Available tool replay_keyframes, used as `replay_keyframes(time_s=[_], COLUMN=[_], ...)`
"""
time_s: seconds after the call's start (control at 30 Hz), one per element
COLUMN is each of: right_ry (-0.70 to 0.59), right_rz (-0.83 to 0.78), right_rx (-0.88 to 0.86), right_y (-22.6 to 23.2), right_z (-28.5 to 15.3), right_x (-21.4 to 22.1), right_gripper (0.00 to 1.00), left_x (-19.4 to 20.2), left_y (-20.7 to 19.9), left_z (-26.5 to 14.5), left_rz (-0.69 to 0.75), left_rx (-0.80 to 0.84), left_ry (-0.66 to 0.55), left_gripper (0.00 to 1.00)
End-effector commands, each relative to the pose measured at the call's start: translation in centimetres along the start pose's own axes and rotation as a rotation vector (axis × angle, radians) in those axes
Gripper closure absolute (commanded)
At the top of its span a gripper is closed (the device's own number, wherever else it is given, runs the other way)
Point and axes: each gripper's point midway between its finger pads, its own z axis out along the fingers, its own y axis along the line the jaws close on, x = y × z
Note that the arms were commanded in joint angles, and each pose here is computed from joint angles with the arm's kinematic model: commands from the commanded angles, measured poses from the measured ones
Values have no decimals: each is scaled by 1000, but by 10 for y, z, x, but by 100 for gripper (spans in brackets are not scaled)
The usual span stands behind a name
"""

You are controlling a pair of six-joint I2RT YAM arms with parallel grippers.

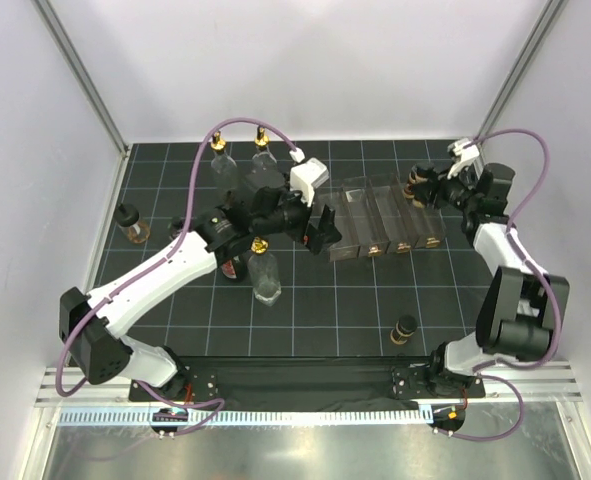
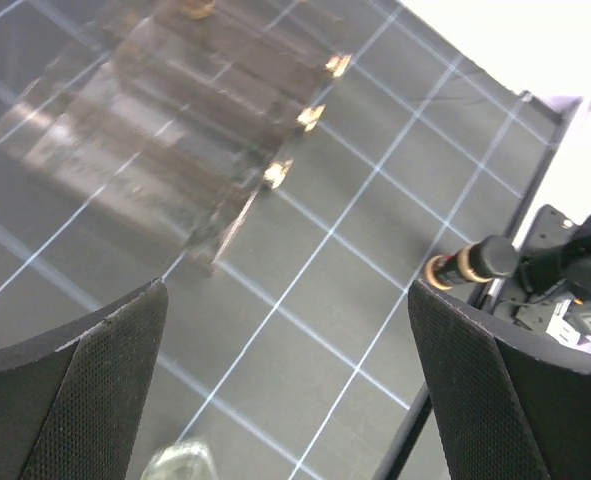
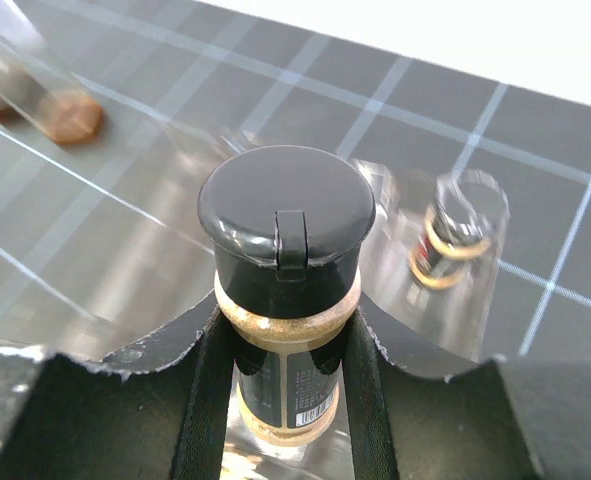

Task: Organize the condiment bottles
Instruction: Pick up the bottle from the center of the board.

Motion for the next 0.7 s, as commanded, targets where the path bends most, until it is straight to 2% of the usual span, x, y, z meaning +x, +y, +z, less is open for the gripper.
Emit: replay_keyframes(time_s=[0.0,0.07,0.33,0.67], right_ry=[-148,-165,-108,-83], right_rz=[28,77,301,437], right_rx=[-93,-134,-285,-397], right_y=[43,66,132,177], right_z=[-25,-39,-67,-79], right_x=[-66,-78,-93,-105], right_gripper=[74,75,75,75], left_x=[-33,-31,-57,-58], left_y=[-23,-33,-43,-70], left_z=[5,8,43,84], left_rz=[38,44,83,88], left_rx=[145,210,258,263], left_ry=[-169,-197,-346,-370], left_gripper=[0,0,0,0])
